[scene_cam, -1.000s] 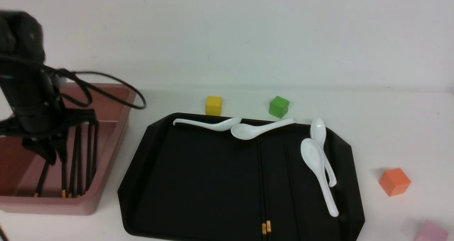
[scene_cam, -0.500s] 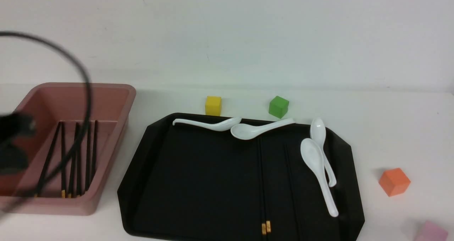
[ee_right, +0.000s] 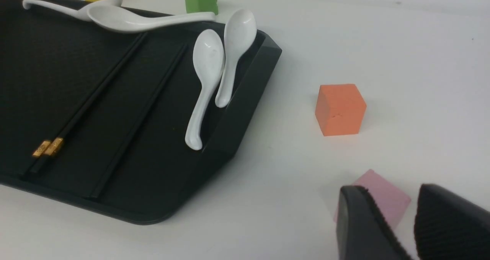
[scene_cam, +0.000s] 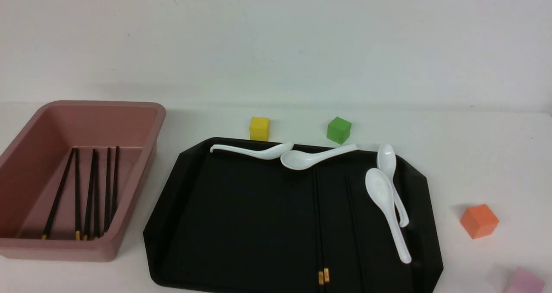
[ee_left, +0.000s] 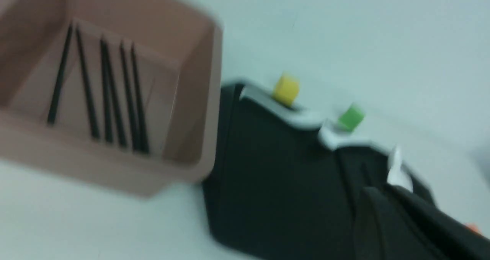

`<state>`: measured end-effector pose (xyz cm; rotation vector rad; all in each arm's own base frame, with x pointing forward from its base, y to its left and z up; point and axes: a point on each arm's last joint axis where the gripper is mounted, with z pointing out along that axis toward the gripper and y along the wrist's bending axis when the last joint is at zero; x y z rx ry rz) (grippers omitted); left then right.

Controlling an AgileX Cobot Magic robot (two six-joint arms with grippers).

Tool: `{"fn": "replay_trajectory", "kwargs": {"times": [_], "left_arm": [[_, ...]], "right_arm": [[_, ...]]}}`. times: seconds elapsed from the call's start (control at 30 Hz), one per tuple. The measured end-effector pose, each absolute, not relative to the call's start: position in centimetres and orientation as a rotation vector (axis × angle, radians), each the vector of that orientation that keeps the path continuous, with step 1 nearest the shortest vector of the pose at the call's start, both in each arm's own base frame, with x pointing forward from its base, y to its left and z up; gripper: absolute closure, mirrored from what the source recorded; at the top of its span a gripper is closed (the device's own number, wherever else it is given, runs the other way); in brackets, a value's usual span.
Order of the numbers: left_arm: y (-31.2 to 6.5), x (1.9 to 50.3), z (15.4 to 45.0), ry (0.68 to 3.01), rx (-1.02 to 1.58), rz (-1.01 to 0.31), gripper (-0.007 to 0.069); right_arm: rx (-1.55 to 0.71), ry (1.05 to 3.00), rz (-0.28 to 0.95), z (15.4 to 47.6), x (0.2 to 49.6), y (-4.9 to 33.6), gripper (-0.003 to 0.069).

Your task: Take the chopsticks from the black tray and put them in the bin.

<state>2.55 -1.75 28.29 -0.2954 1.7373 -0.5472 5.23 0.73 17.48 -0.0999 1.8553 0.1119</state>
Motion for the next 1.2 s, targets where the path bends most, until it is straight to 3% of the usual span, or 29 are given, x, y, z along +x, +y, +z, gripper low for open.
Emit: {"fn": "replay_trajectory", "kwargs": {"times": [0.13, 0.4, 0.9, 1.2], "left_arm": [[-1.7, 2.1, 27.8, 1.708, -0.288, -0.550, 0.0638], [-1.2, 2.4, 27.0, 1.725, -0.257, -0.427, 0.0638], [-0.5, 5.2, 17.4, 1.866, -0.279, -0.287, 0.0638], [-0.6, 5.2, 17.0, 1.884, -0.192, -0.268, 0.0637]], "right_arm": [[-0.100, 1.855, 0.112, 17.5, 5.2, 0.7, 0.0419], [-0.100, 1.855, 0.112, 17.5, 5.2, 0.7, 0.0419], [-0.100, 1.855, 0.112, 17.5, 5.2, 0.7, 0.0419], [-0.100, 1.855, 0.112, 17.5, 5.2, 0.7, 0.0419]]}}
